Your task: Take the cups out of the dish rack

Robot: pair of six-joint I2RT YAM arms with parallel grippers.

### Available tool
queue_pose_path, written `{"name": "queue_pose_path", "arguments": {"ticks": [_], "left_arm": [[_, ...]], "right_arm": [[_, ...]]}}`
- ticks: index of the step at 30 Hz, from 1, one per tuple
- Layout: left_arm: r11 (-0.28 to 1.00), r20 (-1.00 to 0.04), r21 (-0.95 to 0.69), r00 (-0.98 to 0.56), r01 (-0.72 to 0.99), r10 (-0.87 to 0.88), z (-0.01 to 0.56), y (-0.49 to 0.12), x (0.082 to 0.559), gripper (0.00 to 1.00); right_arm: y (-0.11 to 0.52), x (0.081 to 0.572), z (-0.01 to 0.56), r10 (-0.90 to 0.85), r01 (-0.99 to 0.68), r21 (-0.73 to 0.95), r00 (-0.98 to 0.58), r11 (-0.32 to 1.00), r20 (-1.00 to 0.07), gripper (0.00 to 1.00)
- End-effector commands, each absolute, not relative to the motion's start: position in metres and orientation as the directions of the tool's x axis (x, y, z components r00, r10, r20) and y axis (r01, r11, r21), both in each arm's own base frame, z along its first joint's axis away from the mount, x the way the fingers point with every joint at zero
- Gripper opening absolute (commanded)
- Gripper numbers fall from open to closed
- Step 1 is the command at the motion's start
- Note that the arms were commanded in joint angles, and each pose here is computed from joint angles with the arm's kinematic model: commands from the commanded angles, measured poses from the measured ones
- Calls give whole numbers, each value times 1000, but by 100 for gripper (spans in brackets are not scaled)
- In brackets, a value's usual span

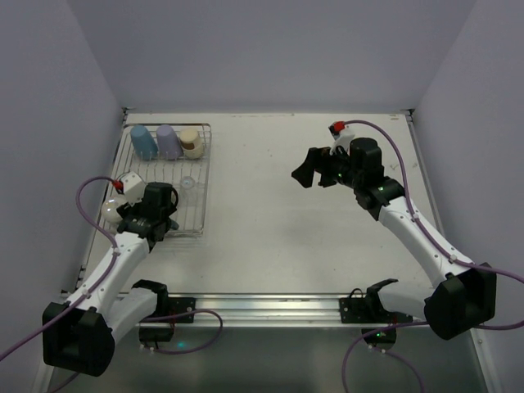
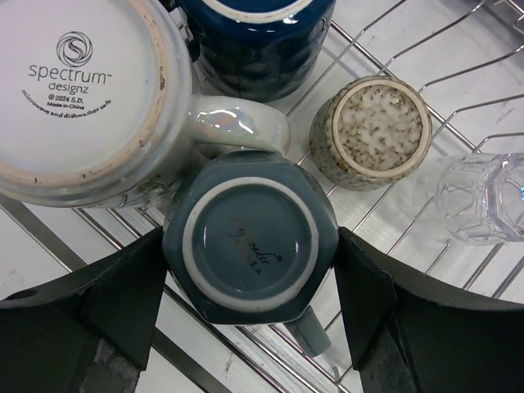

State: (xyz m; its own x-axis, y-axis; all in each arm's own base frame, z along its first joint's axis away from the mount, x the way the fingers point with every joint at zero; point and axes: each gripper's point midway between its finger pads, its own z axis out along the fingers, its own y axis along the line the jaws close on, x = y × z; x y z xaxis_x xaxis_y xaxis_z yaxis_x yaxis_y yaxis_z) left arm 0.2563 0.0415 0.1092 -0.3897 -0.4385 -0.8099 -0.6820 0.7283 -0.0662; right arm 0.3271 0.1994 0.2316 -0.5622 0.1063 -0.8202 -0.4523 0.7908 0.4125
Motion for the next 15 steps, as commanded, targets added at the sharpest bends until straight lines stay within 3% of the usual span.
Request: {"name": "queue_pose_path", "arguments": {"ticks": [1, 4, 5, 8, 11, 15], "left_arm": [[723, -828, -116, -335, -681, -449, 114, 42, 267, 77], [725, -826, -114, -341, -679, -448, 113, 41, 268, 62], [728, -826, -122, -337, -674, -451, 115, 40, 268, 51], [748, -827, -161, -326, -644, -459, 124, 34, 271, 33], [780, -828, -203, -321, -592, -459, 139, 25, 272, 21], [816, -836, -263, -302, -514, -459, 166, 15, 270, 13]], "right_arm": [[205, 325, 244, 122, -487, 422, -534, 764, -837, 93], [204, 324, 245, 123, -487, 421, -531, 766, -839, 93], [204, 323, 247, 126, -488, 419, -526, 766, -841, 93], [204, 321, 251, 137, -495, 422, -513, 760, -847, 93], [207, 319, 258, 156, -512, 436, -501, 740, -851, 93], [214, 315, 261, 191, -523, 479, -511, 705, -838, 92]]}}
